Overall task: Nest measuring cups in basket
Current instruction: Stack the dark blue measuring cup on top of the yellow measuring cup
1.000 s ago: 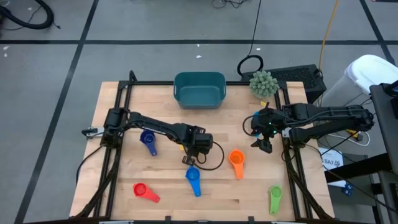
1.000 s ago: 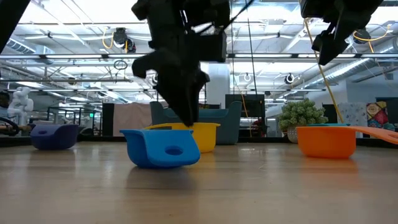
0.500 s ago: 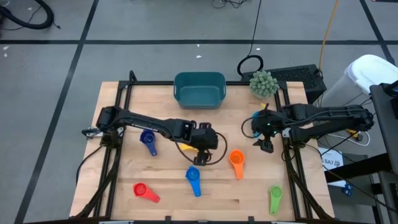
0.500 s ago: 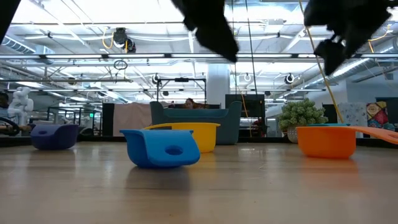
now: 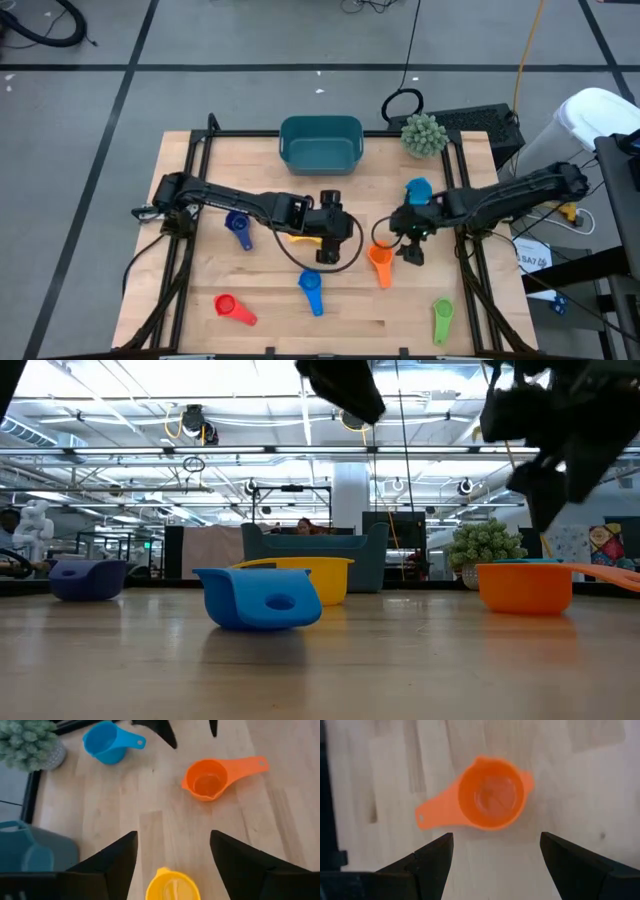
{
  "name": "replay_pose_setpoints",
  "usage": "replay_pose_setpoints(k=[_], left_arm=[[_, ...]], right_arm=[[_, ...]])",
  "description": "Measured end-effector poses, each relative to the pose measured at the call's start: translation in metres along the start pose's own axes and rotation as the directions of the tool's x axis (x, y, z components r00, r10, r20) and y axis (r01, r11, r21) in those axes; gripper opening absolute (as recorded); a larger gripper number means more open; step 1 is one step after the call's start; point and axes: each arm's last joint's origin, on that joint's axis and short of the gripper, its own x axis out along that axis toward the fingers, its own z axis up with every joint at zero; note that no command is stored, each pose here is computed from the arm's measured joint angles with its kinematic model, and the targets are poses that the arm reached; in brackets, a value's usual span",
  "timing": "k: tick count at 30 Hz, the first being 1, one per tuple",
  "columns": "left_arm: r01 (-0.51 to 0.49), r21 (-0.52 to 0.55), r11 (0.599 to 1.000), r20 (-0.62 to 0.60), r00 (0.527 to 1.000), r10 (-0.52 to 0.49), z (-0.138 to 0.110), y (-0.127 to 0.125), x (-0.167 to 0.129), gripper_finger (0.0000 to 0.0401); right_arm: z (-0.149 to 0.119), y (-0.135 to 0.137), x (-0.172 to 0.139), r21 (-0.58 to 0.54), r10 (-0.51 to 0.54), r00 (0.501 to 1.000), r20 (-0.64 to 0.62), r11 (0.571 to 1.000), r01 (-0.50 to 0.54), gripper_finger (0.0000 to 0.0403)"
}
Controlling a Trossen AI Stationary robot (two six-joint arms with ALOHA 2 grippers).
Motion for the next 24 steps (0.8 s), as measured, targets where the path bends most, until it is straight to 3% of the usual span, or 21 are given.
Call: replay_pose_setpoints(k=[5, 13, 17, 24], left_arm=[[-0.015, -0.001, 1.000, 0.018, 1.000, 0.015, 0.001, 0.004, -0.029, 0.0234], [-0.019, -0.004, 1.000, -0.028, 0.999, 0.019, -0.007, 0.004, -0.062, 0.0230], [-0.011, -0.033, 0.999, -0.138, 0.990, 0.007, -0.018, -0.001, -0.065, 0.0230], [0.033, -0.088, 0.996, -0.248, 0.967, -0.054, -0.043, -0.028, -0.045, 0.0230]], right_arm=[[0.000, -0.002, 0.017, 0.027, -0.033, 0.997, -0.072, 0.999, 0.035, 0.0288], [0.009, 0.002, 0.024, 0.032, -0.011, 1.000, -0.013, 0.999, 0.011, 0.0288], [0.008, 0.002, 0.022, 0.036, -0.024, 1.000, -0.007, 0.999, 0.024, 0.0288], [0.007, 0.002, 0.016, 0.032, -0.020, 1.000, 0.009, 0.999, 0.020, 0.0288]])
